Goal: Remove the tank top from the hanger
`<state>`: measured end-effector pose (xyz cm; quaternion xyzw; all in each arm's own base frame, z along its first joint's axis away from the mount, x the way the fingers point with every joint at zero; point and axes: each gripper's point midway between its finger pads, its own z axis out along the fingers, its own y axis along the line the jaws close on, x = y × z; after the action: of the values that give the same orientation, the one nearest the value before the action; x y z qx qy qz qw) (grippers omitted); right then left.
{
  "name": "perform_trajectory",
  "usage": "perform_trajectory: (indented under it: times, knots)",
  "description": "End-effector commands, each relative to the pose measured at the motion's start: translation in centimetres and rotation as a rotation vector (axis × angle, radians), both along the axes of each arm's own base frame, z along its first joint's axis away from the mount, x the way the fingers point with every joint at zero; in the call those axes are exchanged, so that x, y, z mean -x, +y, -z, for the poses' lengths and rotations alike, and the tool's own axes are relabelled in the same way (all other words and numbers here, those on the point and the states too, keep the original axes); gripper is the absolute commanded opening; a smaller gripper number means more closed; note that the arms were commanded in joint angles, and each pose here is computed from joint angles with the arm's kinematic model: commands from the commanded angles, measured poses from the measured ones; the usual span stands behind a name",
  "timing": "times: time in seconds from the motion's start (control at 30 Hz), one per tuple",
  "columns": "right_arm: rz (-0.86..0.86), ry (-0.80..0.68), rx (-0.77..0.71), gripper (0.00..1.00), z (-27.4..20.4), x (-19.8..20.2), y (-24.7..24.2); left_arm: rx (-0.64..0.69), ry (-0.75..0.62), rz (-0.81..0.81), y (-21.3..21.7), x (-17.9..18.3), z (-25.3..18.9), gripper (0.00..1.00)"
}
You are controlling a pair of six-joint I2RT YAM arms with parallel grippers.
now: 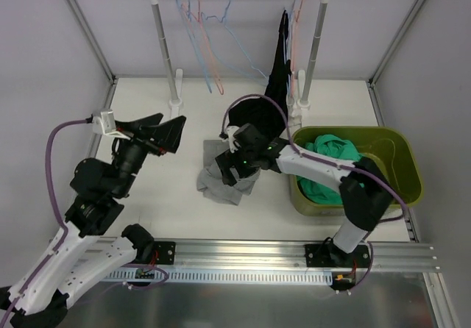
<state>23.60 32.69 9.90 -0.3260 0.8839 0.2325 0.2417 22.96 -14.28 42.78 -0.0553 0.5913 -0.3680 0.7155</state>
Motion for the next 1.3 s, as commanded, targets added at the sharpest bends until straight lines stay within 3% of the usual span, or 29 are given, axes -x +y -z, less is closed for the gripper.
perform_trajectory:
  times: [0.0,0.3,0.4,0.43,0.47,0.6,0.87,1.03,1.27]
  knots:
    - [-0.01,-0.068,0.149,1.0,2.6,-1.7,1.3,-0.123,0.074,0.049,1.0,2.7,3.8,0.99]
    - [0.133,-0.046,0.379,0.97,10.6,-2.8,1.6,-0.286,0.094,0.091,4.2,8.0,6.4,0.99]
    - [0.17,-0.045,0.353,0.48,11.0,-2.4,1.9,-0.363,0.111,0.098,4.3,8.3,9.7,0.99]
    - [0.171,-0.074,0.308,0.13,9.7,-2.8,2.6,-0.375,0.119,0.094,4.4,8.2,10.6,0.99]
    - [0.169,-0.088,0.296,0.0,9.0,-2.6,2.7,-0.384,0.125,0.09,4.5,8.2,11.4,0.99]
    - [0.149,-0.171,0.084,0.0,1.6,-2.8,4.5,-0.392,0.164,0.081,4.5,7.8,14.9,0.99]
    - [0.205,-0.456,-0.216,0.0,-16.9,-3.5,2.2,-0.395,0.163,0.024,5.6,7.6,14.8,0.99]
    - [0.25,-0.606,-0.296,0.0,-27.2,-2.1,-3.1,-0.355,0.148,-0.027,6.8,7.8,14.5,0.99]
    - [0.418,-0.768,-0.32,0.0,-36.3,-0.9,-14.6,-0.281,0.111,-0.082,8.4,8.5,13.7,0.99]
